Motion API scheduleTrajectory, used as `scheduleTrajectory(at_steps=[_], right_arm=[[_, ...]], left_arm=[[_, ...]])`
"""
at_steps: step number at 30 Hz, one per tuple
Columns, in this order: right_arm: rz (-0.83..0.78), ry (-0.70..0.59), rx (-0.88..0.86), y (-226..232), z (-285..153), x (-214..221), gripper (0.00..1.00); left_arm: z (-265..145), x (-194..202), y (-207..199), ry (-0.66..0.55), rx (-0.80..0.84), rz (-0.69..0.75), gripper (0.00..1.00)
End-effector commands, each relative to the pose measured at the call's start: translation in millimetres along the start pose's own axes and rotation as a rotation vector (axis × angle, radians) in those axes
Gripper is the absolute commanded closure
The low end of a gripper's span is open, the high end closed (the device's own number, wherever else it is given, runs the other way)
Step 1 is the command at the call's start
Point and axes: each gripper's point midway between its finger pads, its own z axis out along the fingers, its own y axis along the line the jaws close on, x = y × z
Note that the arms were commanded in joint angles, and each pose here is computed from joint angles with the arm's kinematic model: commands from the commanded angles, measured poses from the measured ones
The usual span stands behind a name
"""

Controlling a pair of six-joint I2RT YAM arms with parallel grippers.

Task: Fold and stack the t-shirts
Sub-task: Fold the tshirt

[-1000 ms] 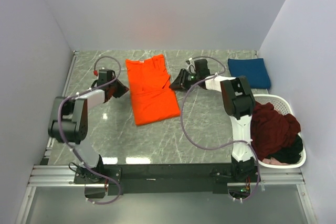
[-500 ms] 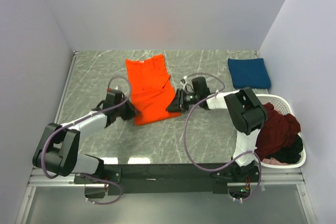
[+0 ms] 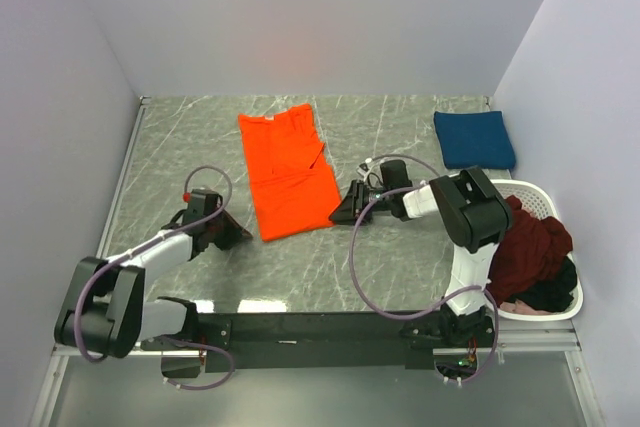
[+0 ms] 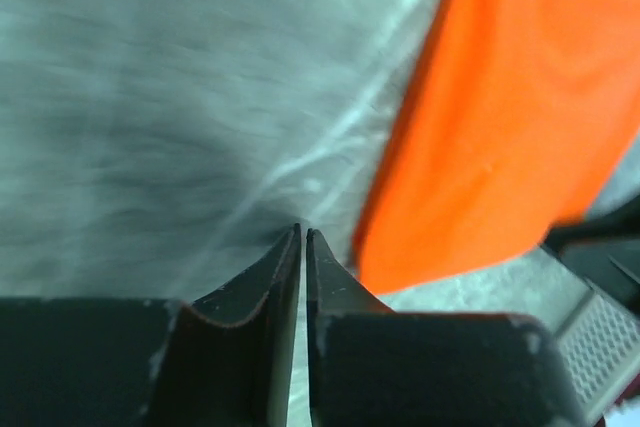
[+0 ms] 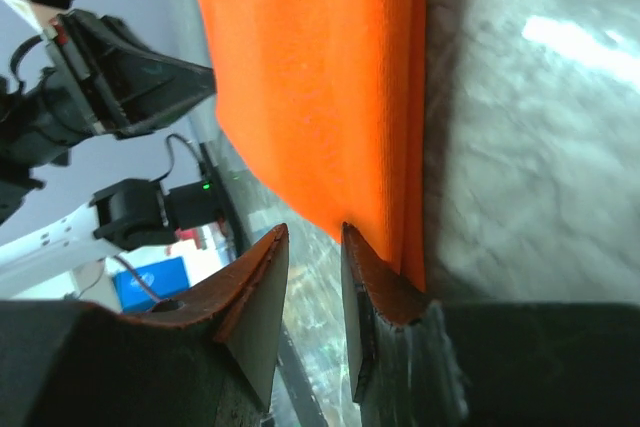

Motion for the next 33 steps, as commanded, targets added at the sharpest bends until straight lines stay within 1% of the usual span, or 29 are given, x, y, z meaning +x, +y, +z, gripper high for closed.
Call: scheduleTrajectory(at_steps=[1,2,3,5,6,8,9,10,11,12,14,15,17,18,20,23,26,27,29,30,31,33], right_arm=[[-0.073,-0.053,0.075,5.7,-13.1,-7.0,0.64],[-0.08,-0.047,0.072,13.1,-13.2,-5.5,0.64],[-0.123,-0.046,0.048,31.9,-9.9,-4.7,0.64],[-0.14,-0.038,0.013,53.9,-3.7,0.0,0.64],[-0.186,-0.037,-0.026,75.4,3.4,2.7,0.64],[-0.2,-0.027,-0.076,98.9,15.3,7.4,0.64],[-0.209,-0.02,-0.097,108.4,24.5,6.2,0.64],[-0.203,0.016,-0.116,118.1,37.2,18.8,0.64],[-0.208,0.028,-0.131,123.9,45.3,21.6,0.64],[-0.21,0.04,-0.137,123.9,59.4,20.5,0.64],[-0.192,0.064,-0.138,123.4,78.1,28.6,0.64],[-0.183,0.068,-0.144,116.4,90.2,27.2,0.64],[-0.14,0.081,-0.148,109.7,101.4,29.0,0.64],[-0.126,0.083,-0.138,97.7,109.8,27.2,0.64],[-0.1,0.1,-0.087,78.1,116.8,29.8,0.64],[-0.104,0.126,-0.033,60.1,122.8,32.1,0.64],[-0.14,0.13,-0.032,68.4,113.9,33.6,0.64],[-0.17,0.11,-0.045,82.8,106.2,28.0,0.64],[-0.21,0.093,-0.024,86.4,94.7,22.9,0.64],[-0.235,0.071,-0.036,96.6,84.5,19.3,0.64],[-0.238,0.046,-0.039,95.7,74.3,9.7,0.64],[-0.235,0.028,-0.056,94.5,58.1,4.9,0.64]], left_arm=[[-12.7,-13.6,15.0,-0.065,-0.074,0.015,0.87],[-15.7,-16.5,14.0,-0.076,-0.078,0.032,0.86],[-21.4,-18.8,11.6,-0.086,-0.078,0.041,0.85],[-30.7,-31.8,3.7,-0.132,-0.083,0.07,0.83],[-38.4,-38.8,-2.0,-0.165,-0.073,0.082,0.81],[-51.5,-45.1,-8.9,-0.183,-0.077,0.11,0.78],[-60.7,-56.3,-10.4,-0.243,-0.09,0.118,0.75],[-68.2,-60.2,-13.9,-0.259,-0.091,0.124,0.72],[-73.0,-62.7,-15.2,-0.274,-0.091,0.133,0.68],[-80.1,-66.5,-19.4,-0.3,-0.076,0.136,0.61],[-86.4,-67.5,-21.9,-0.312,-0.067,0.136,0.54],[-90.2,-67.5,-23.6,-0.32,-0.054,0.139,0.47],[-90.6,-63.9,-22.2,-0.31,-0.047,0.155,0.42],[-92.8,-63.1,-23.4,-0.313,-0.034,0.163,0.35],[-92.5,-58.8,-21.6,-0.306,-0.023,0.171,0.29],[-98.5,-57.7,-30.1,-0.317,0.029,0.183,0.28],[-104.7,-60.4,-37.8,-0.347,0.074,0.218,0.28],[-107.2,-61.7,-43.4,-0.361,0.103,0.232,0.27],[-105.6,-59.3,-44.0,-0.359,0.113,0.251,0.27],[-102.4,-55.8,-44.6,-0.338,0.117,0.255,0.26],[-99.9,-53.7,-45.7,-0.327,0.122,0.256,0.26],[-91.7,-45.9,-46.2,-0.288,0.116,0.263,0.26]])
